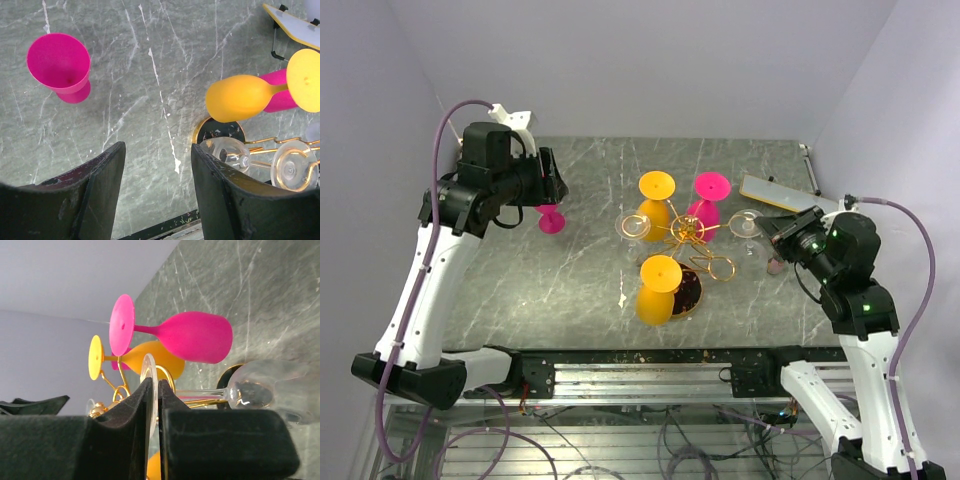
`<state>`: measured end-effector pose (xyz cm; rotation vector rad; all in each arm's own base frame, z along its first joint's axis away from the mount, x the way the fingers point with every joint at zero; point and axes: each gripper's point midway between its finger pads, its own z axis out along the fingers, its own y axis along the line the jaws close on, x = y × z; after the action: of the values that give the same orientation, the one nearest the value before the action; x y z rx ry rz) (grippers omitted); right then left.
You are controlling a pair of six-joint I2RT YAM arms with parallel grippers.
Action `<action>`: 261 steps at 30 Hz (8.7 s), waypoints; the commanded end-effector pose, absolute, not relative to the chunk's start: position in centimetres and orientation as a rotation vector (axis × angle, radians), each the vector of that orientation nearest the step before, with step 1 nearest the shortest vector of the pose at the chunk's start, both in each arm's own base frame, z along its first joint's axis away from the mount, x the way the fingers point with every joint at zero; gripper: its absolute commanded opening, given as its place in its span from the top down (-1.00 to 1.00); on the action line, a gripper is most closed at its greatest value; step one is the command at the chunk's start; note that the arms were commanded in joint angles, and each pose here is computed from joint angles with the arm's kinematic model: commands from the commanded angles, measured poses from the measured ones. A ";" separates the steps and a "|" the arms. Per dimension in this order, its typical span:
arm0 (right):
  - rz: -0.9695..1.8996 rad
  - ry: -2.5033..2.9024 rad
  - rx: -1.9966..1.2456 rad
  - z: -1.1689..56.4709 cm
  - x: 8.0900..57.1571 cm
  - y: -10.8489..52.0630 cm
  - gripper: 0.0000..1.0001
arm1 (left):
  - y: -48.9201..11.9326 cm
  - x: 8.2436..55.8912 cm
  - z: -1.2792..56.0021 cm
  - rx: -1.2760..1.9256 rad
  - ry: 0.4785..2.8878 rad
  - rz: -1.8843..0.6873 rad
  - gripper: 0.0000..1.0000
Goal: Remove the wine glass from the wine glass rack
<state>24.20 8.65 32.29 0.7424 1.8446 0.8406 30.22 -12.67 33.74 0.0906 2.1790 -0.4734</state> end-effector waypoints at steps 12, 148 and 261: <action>1.263 1.647 0.913 35.4 24.2 11.3 1.00 | -13.2 29.3 35.1 0.107 2.130 -0.527 -0.32; 0.487 1.523 0.446 43.1 30.5 4.6 -0.46 | -12.6 21.1 36.9 -0.242 2.062 -0.550 0.86; 0.932 1.762 0.805 36.8 30.7 9.5 1.00 | -11.3 28.4 40.3 0.070 2.002 -0.555 -0.91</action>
<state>30.07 12.93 34.90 0.7908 1.8912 1.1352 29.02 -10.29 36.94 -0.0102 2.1264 -0.4780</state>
